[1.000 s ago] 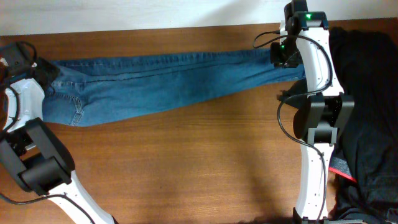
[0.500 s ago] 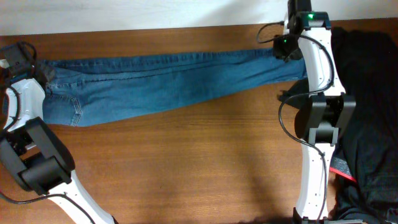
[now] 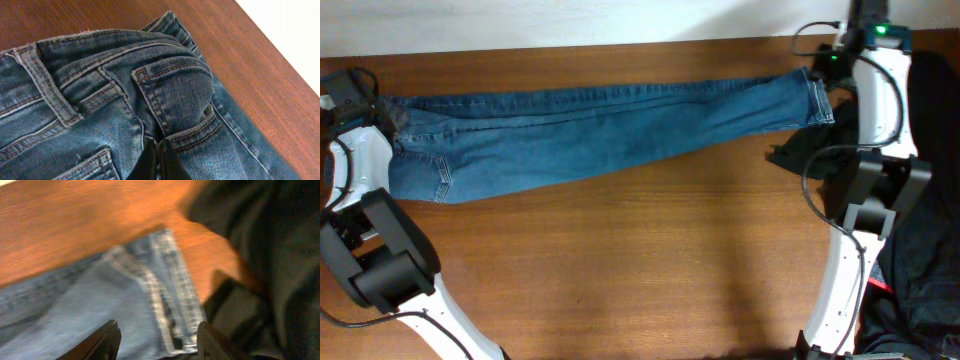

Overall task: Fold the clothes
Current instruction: 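Pull the hems right with the right gripper, stretching the jeans straight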

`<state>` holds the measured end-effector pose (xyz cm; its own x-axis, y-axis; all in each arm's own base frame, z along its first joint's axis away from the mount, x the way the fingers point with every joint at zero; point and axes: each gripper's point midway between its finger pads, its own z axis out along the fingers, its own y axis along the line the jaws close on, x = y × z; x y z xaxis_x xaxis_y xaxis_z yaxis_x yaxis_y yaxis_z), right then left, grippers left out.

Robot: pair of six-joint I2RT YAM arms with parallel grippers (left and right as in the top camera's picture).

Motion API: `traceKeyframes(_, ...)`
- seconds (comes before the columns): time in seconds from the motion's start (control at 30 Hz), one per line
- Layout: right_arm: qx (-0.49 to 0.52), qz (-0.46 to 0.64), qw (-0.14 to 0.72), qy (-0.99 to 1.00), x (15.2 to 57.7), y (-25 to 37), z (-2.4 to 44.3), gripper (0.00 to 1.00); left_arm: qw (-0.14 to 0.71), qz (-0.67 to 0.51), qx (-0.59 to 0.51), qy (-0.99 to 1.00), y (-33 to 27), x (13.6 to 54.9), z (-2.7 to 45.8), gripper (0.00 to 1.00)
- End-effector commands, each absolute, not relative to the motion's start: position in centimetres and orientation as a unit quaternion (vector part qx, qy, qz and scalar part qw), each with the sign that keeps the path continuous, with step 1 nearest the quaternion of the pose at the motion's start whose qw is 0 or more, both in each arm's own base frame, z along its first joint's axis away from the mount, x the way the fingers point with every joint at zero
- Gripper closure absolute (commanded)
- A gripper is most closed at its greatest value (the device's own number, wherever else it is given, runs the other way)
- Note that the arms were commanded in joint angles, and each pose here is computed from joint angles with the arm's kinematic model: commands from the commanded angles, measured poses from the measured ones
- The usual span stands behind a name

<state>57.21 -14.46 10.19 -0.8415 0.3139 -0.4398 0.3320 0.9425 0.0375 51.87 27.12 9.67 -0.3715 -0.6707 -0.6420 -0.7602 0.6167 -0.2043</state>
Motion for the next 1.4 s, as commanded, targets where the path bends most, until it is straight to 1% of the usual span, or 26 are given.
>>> traceKeyframes(0.0,0.172,0.014,0.189,0.967,56.5,-13.8,6.7,0.45,0.355,0.084,-0.433,0.824,28.0,51.7,9.6,1.00)
traceKeyframes(0.17,0.174,0.016,0.157,0.972,55.4,-13.7,3.8,0.46,0.354,0.084,-0.433,0.824,28.0,51.6,9.6,1.00)
traceKeyframes(0.43,0.161,0.033,0.131,0.978,54.4,-12.9,1.5,0.46,0.354,0.082,-0.433,0.825,27.9,51.7,9.6,1.00)
traceKeyframes(0.47,0.161,0.033,0.131,0.978,54.4,-12.9,1.3,0.48,0.354,0.082,-0.433,0.825,27.9,51.7,9.6,1.00)
traceKeyframes(0.5,0.161,0.033,0.130,0.978,54.4,-12.9,1.2,0.57,0.353,0.082,-0.433,0.825,27.9,51.6,9.5,1.00)
traceKeyframes(0.53,0.161,0.033,0.130,0.978,54.4,-12.9,1.2,0.71,0.353,0.082,-0.433,0.825,27.9,51.6,9.5,1.00)
traceKeyframes(0.57,0.161,0.033,0.130,0.978,54.4,-12.9,1.1,0.90,0.352,0.082,-0.433,0.826,27.9,51.6,9.5,1.00)
traceKeyframes(0.6,0.161,0.033,0.130,0.978,54.4,-12.9,1.2,0.96,0.351,0.082,-0.433,0.826,27.9,51.6,9.5,1.00)
traceKeyframes(0.7,0.174,0.024,0.129,0.976,54.3,-13.4,1.2,0.96,0.352,0.083,-0.433,0.825,27.9,51.6,9.5,1.00)
traceKeyframes(0.83,0.312,-0.043,0.099,0.944,51.5,-17.4,1.3,0.96,0.356,0.097,-0.438,0.820,28.5,51.4,9.7,1.00)
traceKeyframes(0.87,0.326,-0.043,0.096,0.940,51.2,-18.0,1.3,0.96,0.356,0.107,-0.440,0.817,28.8,51.2,9.8,1.00)
traceKeyframes(0.97,0.341,-0.036,0.083,0.936,50.1,-19.2,1.2,0.96,0.354,0.136,-0.449,0.809,29.6,50.6,10.0,1.00)
traceKeyframes(1.1,0.352,-0.037,0.069,0.933,49.0,-20.2,1.1,0.96,0.359,0.148,-0.452,0.803,30.1,50.5,10.3,1.00)
traceKeyframes(1.37,0.333,-0.033,0.069,0.940,49.4,-19.1,1.1,0.96,0.393,0.141,-0.447,0.791,30.1,52.0,11.4,1.00)
